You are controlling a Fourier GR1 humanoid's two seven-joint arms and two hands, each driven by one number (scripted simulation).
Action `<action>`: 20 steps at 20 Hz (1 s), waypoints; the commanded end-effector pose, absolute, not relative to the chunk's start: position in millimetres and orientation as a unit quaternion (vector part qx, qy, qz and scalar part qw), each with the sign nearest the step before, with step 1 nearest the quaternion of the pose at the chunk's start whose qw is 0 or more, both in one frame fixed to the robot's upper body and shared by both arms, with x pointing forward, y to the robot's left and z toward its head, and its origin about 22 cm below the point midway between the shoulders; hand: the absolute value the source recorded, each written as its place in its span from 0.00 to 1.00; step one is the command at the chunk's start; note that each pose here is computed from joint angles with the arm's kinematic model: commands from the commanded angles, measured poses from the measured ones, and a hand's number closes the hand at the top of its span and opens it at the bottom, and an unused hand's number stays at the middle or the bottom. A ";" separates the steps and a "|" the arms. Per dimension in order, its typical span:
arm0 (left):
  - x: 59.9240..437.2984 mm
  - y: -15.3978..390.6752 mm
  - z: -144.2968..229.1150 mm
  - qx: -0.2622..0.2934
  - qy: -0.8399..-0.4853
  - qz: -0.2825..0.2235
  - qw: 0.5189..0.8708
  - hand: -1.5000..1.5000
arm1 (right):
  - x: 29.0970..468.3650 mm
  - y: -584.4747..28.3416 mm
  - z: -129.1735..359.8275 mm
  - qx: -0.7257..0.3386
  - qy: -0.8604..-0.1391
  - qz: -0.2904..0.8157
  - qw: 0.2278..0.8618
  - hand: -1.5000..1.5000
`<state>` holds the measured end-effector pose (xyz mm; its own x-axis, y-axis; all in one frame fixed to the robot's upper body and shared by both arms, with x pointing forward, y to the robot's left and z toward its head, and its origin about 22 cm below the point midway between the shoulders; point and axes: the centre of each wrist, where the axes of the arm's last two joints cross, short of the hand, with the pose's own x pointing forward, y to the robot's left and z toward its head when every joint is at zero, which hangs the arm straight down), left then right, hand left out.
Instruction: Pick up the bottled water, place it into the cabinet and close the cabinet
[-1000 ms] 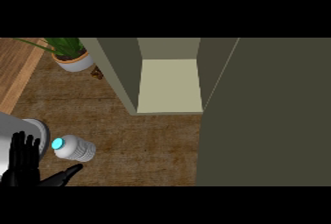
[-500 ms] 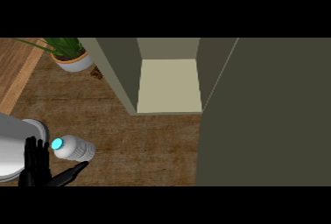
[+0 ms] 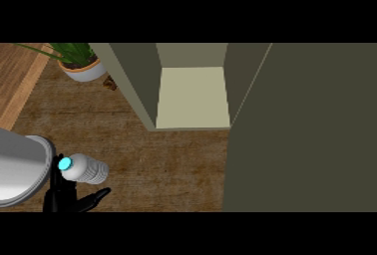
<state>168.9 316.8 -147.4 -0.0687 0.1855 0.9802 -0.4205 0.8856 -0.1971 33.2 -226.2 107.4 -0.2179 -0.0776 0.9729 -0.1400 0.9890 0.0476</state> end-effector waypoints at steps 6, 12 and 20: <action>185.3 295.1 -173.1 0.061 -0.702 0.276 0.654 1.00 | 29.3 -226.7 133.5 0.065 -0.795 0.028 0.602 0.00; 197.4 295.0 -173.5 0.034 -0.708 0.308 0.635 1.00 | 25.3 -229.6 120.7 0.074 -0.787 0.031 0.612 0.00; 188.3 281.4 -177.6 -0.022 -0.727 0.248 0.640 1.00 | 25.3 -232.3 123.8 0.068 -0.790 0.039 0.608 0.00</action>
